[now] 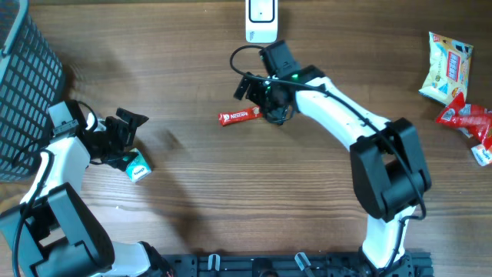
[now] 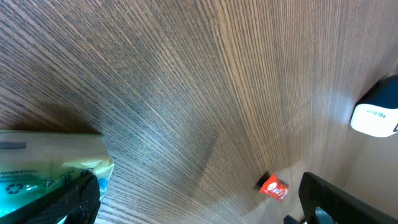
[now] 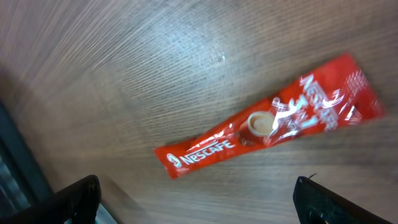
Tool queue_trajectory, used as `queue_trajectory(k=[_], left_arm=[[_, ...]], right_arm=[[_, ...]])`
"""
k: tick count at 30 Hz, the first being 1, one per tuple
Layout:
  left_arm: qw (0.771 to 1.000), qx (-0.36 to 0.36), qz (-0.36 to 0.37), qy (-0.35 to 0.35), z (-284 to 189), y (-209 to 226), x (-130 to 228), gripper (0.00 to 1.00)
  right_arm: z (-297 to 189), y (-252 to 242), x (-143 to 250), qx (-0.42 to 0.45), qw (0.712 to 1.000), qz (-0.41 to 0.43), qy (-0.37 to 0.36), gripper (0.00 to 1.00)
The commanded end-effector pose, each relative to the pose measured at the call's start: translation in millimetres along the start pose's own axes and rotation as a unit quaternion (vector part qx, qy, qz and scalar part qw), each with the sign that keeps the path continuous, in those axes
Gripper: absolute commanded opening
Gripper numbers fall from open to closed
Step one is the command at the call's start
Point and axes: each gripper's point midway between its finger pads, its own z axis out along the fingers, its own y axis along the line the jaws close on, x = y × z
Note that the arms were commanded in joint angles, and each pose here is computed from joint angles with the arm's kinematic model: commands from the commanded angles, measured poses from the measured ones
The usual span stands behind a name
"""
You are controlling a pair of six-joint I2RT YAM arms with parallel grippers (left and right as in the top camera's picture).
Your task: Scan the item barcode
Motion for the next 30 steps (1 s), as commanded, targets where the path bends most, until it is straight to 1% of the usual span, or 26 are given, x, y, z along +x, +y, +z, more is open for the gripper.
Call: queue_trajectory(k=[1,2,3,5,6,12,17,19,22,24,26,27,30], left_arm=[[1.000,-0.003,0.011,-0.011,-4,0,-4,1.00],[1.000,-0.003,0.011,-0.011,-4,0,-4,1.00],[1.000,-0.003,0.011,-0.011,-4,0,-4,1.00],[1.000,-0.003,0.011,-0.011,-4,0,-4,1.00],[1.000,-0.003,0.011,-0.011,-4,0,-4,1.00],[1.000,-0.003,0.011,-0.011,-4,0,-4,1.00],[1.000,-0.003,0.011,-0.011,-4,0,-4,1.00],[1.000,-0.003,0.011,-0.011,-4,0,-4,1.00],[1.000,-0.003,0.011,-0.011,-4,0,-4,1.00],[1.000,-0.003,0.011,-0.011,-4,0,-4,1.00],[1.000,-0.003,0.011,-0.011,-4,0,-4,1.00],[1.000,-0.003,0.011,-0.011,-4,0,-4,1.00],[1.000,-0.003,0.011,-0.011,-4,0,-4,1.00]], right_arm=[[9,-7,0,0.040,0.995,0.079,-0.055,1.00],[12,-7,2,0.049,0.992,0.092,-0.074,0.96],[15,-9,3,0.057,0.989,0.106,-0.086,0.88],[22,-13,4,0.067,0.985,0.124,-0.099,0.82],[26,-15,6,0.071,0.983,0.135,-0.099,0.81],[66,-30,14,0.080,0.981,0.165,-0.071,0.82],[73,-31,10,0.077,0.980,0.164,-0.077,0.82],[73,-31,9,0.077,0.980,0.166,-0.080,0.80],[72,-34,7,0.082,0.979,0.169,-0.084,0.65],[71,-37,6,0.087,0.978,0.169,-0.088,0.56],[70,-42,5,0.099,0.976,0.168,-0.096,0.44],[69,-46,4,0.107,0.975,0.168,-0.101,0.41],[65,-58,1,0.133,0.970,0.166,-0.117,0.40]])
